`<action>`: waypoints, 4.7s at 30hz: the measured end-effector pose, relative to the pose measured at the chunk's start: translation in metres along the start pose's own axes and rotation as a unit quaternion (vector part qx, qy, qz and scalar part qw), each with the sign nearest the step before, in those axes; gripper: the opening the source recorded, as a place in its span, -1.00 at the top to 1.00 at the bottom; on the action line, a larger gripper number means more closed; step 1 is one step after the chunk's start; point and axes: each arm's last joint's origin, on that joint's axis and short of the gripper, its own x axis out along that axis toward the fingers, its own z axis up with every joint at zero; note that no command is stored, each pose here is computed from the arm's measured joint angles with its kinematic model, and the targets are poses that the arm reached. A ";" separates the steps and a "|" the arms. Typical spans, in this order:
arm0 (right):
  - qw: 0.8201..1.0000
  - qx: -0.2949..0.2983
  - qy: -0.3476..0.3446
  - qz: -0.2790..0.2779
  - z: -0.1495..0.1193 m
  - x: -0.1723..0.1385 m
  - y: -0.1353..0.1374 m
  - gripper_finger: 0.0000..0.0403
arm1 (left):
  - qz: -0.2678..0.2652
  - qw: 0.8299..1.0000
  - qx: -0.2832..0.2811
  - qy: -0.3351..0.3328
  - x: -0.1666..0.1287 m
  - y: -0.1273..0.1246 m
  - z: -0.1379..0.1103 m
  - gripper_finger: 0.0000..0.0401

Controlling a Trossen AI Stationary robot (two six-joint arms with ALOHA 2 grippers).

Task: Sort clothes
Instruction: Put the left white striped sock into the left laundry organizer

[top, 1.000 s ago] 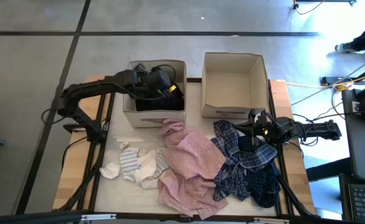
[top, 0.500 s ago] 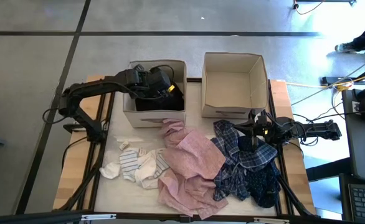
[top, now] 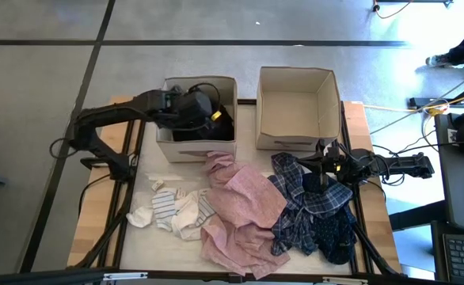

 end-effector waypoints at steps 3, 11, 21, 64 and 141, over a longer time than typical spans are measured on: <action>1.000 0.000 0.000 0.000 0.000 0.000 0.000 0.92 | -0.034 0.999 0.005 -0.024 -0.022 -0.011 -0.005 0.13; 1.000 0.000 0.000 0.000 0.000 0.000 0.000 0.92 | -0.130 0.990 0.020 -0.044 -0.072 -0.057 -0.035 0.14; 1.000 0.000 0.000 0.000 0.000 0.000 0.000 0.92 | -0.201 0.979 -0.023 -0.003 -0.111 -0.091 -0.083 0.14; 1.000 -0.002 0.008 -0.001 -0.001 0.001 0.000 0.92 | -0.125 0.941 -0.107 0.295 -0.016 -0.127 -0.264 0.14; 0.996 0.018 -0.025 0.082 0.008 0.033 0.012 0.92 | -0.261 0.960 0.064 -0.073 -0.066 -0.148 -0.137 0.94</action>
